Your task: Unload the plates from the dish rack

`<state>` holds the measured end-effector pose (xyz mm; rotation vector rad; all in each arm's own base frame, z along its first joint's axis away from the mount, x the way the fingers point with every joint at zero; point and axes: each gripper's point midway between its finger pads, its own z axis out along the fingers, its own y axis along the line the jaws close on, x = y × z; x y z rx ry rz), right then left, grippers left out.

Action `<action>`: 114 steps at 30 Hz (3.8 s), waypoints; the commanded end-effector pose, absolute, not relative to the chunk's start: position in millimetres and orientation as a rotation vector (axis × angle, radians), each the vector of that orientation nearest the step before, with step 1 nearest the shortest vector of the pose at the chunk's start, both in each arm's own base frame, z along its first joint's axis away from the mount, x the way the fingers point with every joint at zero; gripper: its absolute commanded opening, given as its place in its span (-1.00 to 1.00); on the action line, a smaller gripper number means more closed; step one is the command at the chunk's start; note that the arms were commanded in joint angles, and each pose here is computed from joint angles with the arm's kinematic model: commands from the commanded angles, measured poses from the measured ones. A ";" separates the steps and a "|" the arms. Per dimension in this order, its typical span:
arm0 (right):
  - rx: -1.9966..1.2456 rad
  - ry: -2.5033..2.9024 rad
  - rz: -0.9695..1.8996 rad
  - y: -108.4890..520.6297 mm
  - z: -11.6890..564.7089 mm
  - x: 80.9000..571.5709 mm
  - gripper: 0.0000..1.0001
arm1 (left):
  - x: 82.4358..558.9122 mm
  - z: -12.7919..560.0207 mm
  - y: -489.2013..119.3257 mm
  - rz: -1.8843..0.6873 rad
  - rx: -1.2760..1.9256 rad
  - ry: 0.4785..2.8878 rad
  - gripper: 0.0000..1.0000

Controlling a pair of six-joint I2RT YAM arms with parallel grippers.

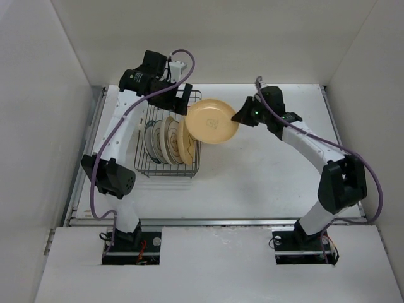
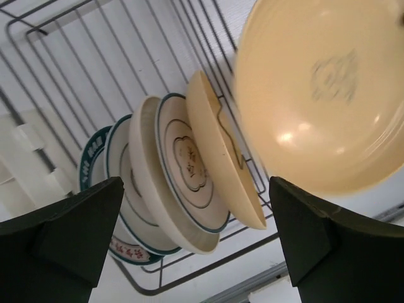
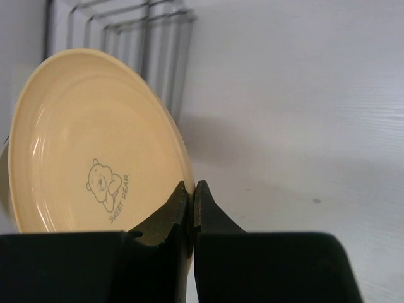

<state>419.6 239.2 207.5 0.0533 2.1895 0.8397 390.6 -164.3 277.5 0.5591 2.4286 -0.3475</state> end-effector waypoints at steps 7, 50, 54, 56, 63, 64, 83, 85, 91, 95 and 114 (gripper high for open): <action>0.840 2.138 0.239 57.4 152.0 433.9 -1.00 | 390.4 306.5 -66.2 0.055 0.322 2.396 1.00; 0.846 2.234 0.073 22.2 109.5 432.3 0.36 | 378.1 257.1 -28.3 0.129 0.279 2.612 0.39; 0.836 2.238 0.069 21.9 109.4 432.1 0.33 | 374.8 239.4 -16.1 0.129 0.246 2.685 0.29; 0.836 2.238 0.069 21.9 109.4 432.1 0.31 | 372.6 222.6 -17.2 0.088 0.248 2.749 0.21; 0.825 2.241 0.064 21.6 109.3 431.9 0.31 | 361.5 187.5 -38.6 -0.120 0.291 2.865 0.13; 0.827 2.250 0.060 21.4 105.8 429.4 0.31 | 362.1 183.4 -41.1 -0.142 0.294 2.876 0.13; 0.817 2.209 0.012 12.2 121.0 427.2 0.28 | 376.4 210.2 -37.2 -0.092 0.235 2.806 -1.00; 0.810 2.200 -0.002 9.8 129.6 427.4 0.28 | 381.8 230.2 -30.2 -0.007 0.214 2.736 -1.00; 0.738 2.130 0.005 12.8 169.7 427.5 0.28 | 396.7 307.4 -12.7 0.199 0.153 2.447 -1.00; 0.478 2.072 0.212 55.9 216.9 435.8 1.00 | 401.0 360.5 -0.5 0.258 0.075 2.237 -1.00; -0.302 1.865 1.144 270.6 321.0 391.7 1.00 | 358.8 375.5 -182.4 -1.169 0.384 2.118 -1.00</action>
